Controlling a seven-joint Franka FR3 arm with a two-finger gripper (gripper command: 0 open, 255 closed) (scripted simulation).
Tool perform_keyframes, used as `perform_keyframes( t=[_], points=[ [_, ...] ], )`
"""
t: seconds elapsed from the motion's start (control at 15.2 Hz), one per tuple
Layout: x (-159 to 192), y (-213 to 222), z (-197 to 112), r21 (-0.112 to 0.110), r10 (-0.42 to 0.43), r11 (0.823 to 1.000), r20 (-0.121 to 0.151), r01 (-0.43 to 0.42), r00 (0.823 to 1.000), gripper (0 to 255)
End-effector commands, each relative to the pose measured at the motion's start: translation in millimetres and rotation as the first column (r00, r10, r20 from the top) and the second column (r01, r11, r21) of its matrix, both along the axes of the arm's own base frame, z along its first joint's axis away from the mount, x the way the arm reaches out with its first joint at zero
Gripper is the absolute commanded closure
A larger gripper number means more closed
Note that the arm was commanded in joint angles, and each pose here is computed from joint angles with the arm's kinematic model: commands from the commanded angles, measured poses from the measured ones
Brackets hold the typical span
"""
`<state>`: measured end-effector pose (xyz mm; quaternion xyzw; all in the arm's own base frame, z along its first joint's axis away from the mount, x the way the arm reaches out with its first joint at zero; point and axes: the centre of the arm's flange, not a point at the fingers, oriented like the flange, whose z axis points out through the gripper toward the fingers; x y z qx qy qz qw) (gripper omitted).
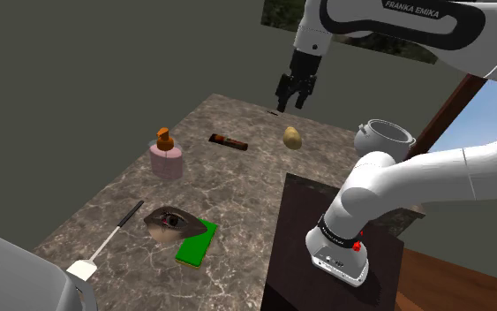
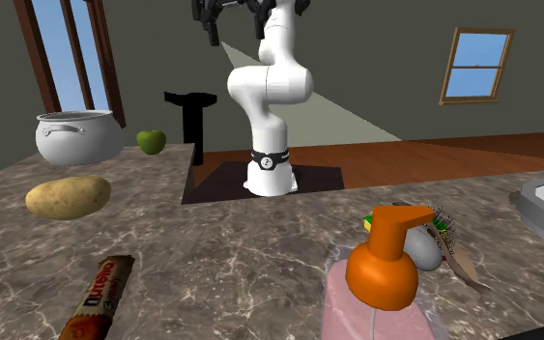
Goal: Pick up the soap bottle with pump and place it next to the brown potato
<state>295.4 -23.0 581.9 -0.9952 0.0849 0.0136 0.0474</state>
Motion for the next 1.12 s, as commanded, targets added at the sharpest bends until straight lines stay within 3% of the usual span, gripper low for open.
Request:
perform_keyframes(
  t=[0.0,1.06],
  points=[
    [0,0,0,0.000,0.000,1.000,0.000,0.000,1.000,0],
    [149,113,-106,-0.069,0.127,0.990,0.011,-0.126,0.992,0]
  ],
)
